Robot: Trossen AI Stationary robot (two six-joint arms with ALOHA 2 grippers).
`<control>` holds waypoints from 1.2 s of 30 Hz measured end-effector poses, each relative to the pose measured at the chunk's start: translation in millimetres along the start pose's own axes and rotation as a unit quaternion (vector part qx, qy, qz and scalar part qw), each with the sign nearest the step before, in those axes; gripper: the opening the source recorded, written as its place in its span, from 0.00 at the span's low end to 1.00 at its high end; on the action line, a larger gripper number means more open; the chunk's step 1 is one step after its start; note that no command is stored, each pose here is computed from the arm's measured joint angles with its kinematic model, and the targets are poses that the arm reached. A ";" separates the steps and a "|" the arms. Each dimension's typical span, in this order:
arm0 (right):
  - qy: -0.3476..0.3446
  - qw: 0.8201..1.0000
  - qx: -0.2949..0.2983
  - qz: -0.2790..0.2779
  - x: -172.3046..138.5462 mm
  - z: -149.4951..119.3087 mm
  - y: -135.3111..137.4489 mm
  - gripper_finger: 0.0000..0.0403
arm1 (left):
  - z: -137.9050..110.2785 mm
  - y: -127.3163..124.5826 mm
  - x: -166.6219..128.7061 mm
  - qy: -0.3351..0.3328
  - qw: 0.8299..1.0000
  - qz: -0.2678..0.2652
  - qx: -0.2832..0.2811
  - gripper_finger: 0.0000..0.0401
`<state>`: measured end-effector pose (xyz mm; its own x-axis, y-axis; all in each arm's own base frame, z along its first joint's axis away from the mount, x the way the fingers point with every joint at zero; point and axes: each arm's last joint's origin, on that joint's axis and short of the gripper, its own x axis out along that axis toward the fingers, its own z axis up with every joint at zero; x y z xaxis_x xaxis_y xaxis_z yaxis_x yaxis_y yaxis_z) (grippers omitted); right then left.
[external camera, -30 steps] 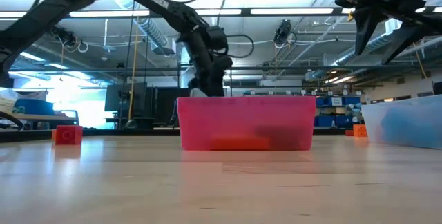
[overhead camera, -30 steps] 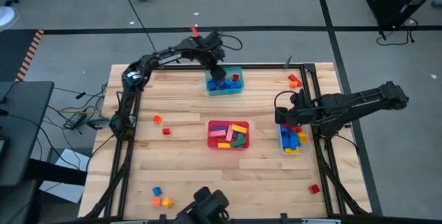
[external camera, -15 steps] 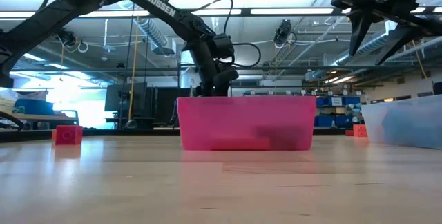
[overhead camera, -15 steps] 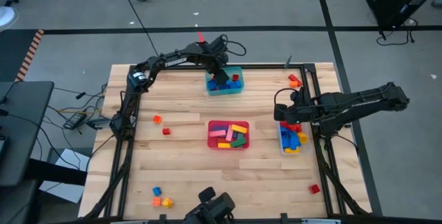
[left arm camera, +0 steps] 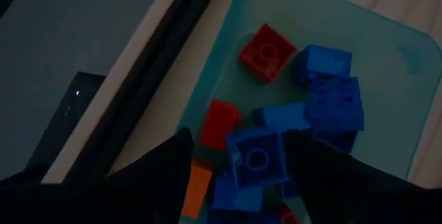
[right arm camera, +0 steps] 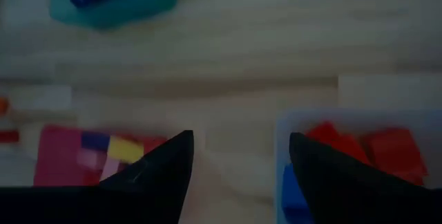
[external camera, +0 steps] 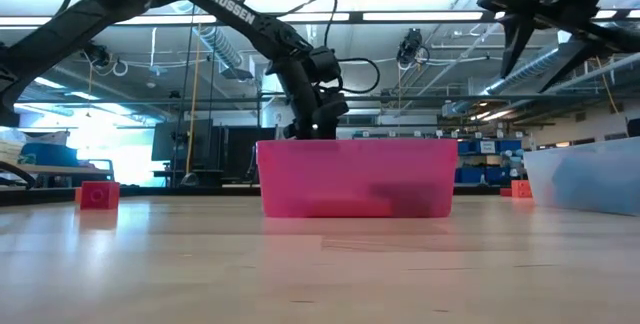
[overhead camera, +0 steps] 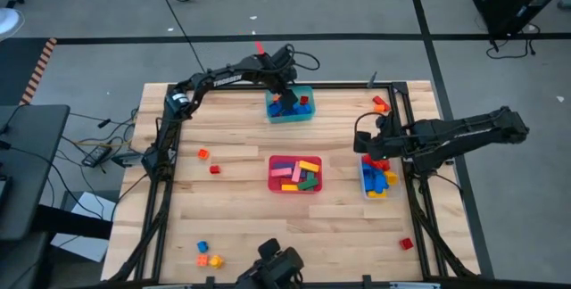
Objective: Sort blocks by size
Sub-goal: Put the blue 4 stud game piece into the blue bin, then put the orange 4 stud game piece into the transparent bin
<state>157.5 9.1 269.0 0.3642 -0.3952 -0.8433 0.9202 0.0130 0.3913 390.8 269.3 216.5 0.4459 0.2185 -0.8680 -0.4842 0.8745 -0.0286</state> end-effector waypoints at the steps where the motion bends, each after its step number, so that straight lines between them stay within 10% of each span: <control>1: -0.016 1.000 0.003 0.001 0.4 2.0 0.1 0.63 | 0.2 0.9 -0.6 0.000 1.000 0.001 -0.001 0.60; 18: -0.189 0.974 -0.081 0.092 15.2 73.2 34.0 0.66 | 16.6 15.7 -90.5 -0.129 0.992 -0.014 0.007 0.61; 29: -0.174 0.976 -0.087 0.096 23.3 130.7 29.9 0.69 | -54.3 12.9 -123.5 -0.265 0.963 0.035 -0.032 0.61; 36: -0.080 0.993 -0.090 -0.017 38.0 171.9 32.5 0.70 | -99.1 7.4 -148.4 -0.321 0.942 0.089 -0.044 0.61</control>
<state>176.5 -163.4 312.9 0.3184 -0.5385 -0.7801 0.9475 0.1561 0.2790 246.5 200.5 296.0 0.7010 0.6008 -0.3843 -0.6430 0.7655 0.0239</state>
